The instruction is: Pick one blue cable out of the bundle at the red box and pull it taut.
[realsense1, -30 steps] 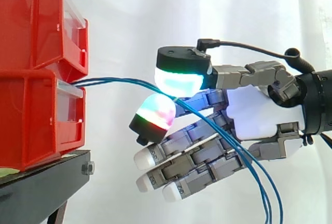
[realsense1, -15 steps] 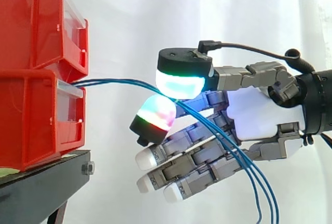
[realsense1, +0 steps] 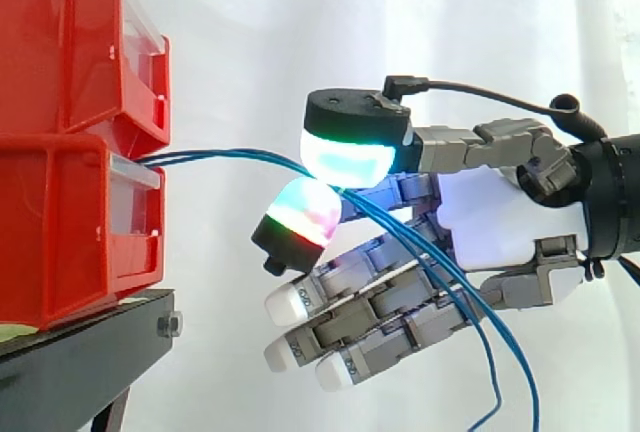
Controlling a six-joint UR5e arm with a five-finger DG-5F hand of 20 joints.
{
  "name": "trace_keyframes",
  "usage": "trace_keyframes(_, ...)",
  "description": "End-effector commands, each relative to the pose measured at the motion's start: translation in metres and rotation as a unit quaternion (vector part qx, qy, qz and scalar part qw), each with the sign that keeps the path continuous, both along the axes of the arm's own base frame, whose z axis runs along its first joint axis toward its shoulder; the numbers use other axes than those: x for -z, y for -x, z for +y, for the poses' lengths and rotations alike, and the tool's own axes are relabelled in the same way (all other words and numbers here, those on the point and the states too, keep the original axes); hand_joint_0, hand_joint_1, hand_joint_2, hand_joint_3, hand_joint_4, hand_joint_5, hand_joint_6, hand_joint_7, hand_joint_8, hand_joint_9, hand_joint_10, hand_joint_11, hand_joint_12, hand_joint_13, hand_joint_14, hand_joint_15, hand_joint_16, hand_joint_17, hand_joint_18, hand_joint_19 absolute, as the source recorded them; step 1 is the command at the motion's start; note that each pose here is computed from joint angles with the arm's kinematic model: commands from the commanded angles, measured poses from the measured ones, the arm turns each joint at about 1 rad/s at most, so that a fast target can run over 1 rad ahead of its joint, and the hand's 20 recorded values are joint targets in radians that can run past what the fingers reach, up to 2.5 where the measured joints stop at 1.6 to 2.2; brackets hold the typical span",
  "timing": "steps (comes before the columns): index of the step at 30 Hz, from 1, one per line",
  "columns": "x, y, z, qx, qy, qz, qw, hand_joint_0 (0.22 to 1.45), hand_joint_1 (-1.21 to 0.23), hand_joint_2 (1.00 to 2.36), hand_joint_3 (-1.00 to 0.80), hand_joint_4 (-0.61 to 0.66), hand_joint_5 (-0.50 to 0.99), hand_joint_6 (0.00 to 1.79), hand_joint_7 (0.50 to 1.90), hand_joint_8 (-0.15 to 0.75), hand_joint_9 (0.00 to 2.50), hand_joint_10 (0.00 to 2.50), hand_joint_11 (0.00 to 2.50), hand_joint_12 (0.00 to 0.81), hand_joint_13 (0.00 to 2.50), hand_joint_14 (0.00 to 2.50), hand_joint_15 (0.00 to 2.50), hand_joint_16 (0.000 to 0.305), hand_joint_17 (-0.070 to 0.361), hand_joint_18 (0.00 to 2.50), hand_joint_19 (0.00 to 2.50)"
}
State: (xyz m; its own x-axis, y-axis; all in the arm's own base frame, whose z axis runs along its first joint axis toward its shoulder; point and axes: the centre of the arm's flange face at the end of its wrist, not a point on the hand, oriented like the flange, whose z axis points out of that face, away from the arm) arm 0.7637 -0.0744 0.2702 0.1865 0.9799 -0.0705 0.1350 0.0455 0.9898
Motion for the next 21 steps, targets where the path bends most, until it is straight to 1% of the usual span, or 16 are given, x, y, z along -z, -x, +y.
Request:
trace_keyframes(1,-0.0002,0.0001,0.0001,-0.001,0.000,0.001,1.0000,0.54,-0.82,1.45,-0.17,-0.18,-0.12,0.85,1.25,0.255,0.84,0.00,0.13,0.387,0.35,0.00,0.05,0.063,0.142,0.43,0.17)
trace_keyframes(3,0.0008,0.0007,0.0002,-0.001,0.000,0.003,1.0000,0.50,-0.78,1.60,-0.19,-0.15,-0.11,0.85,1.26,0.262,0.86,0.00,0.11,0.393,0.36,0.00,0.05,0.064,0.145,0.41,0.18)
trace_keyframes(4,0.0008,0.0007,0.0002,-0.001,0.000,0.003,1.0000,0.50,-0.77,1.63,-0.20,-0.13,-0.11,0.85,1.29,0.267,0.86,0.00,0.11,0.396,0.36,0.00,0.05,0.065,0.146,0.41,0.18)
trace_keyframes(5,0.0002,0.0006,0.0002,-0.001,0.000,0.003,1.0000,0.48,-0.75,1.69,-0.23,-0.13,-0.12,0.85,1.31,0.278,0.84,0.00,0.11,0.401,0.35,0.00,0.05,0.066,0.148,0.40,0.18)
trace_keyframes(6,0.0002,0.0006,0.0002,-0.001,0.000,0.003,1.0000,0.52,-0.81,1.54,-0.20,-0.14,-0.13,0.87,1.27,0.279,0.81,0.00,0.12,0.396,0.34,0.00,0.06,0.064,0.145,0.39,0.16)
trace_keyframes(7,0.0003,0.0007,0.0002,-0.001,0.000,0.004,1.0000,0.60,-0.84,1.26,-0.14,-0.16,-0.14,0.87,1.27,0.266,0.77,0.00,0.14,0.383,0.33,0.00,0.05,0.061,0.137,0.37,0.16)
trace_keyframes(8,0.0005,0.0009,0.0001,-0.001,0.000,0.005,1.0000,0.69,-0.85,1.01,-0.13,-0.19,-0.17,0.88,1.23,0.241,0.72,0.00,0.18,0.349,0.30,0.00,0.06,0.054,0.121,0.33,0.16)
trace_keyframes(11,0.0005,0.0009,0.0001,-0.001,0.000,0.005,1.0000,0.71,-0.86,1.02,-0.20,-0.23,-0.18,0.88,1.14,0.230,0.69,0.01,0.23,0.336,0.28,0.00,0.06,0.050,0.114,0.32,0.16)
trace_keyframes(13,0.0005,0.0009,0.0001,-0.001,0.000,0.005,1.0000,0.72,-0.88,1.02,-0.22,-0.28,-0.18,0.88,1.13,0.229,0.68,0.01,0.23,0.336,0.28,0.00,0.05,0.050,0.113,0.34,0.15)
trace_keyframes(15,0.0005,0.0009,0.0001,-0.001,0.000,0.005,1.0000,0.75,-0.89,1.01,-0.28,-0.30,-0.18,0.88,1.08,0.225,0.67,0.01,0.23,0.337,0.28,0.00,0.05,0.050,0.113,0.34,0.14)
trace_keyframes(21,0.0005,0.0009,0.0001,-0.001,0.000,0.005,1.0000,0.79,-0.91,1.01,-0.41,-0.31,-0.19,0.88,1.02,0.209,0.65,0.01,0.24,0.337,0.28,0.00,0.04,0.050,0.113,0.35,0.13)
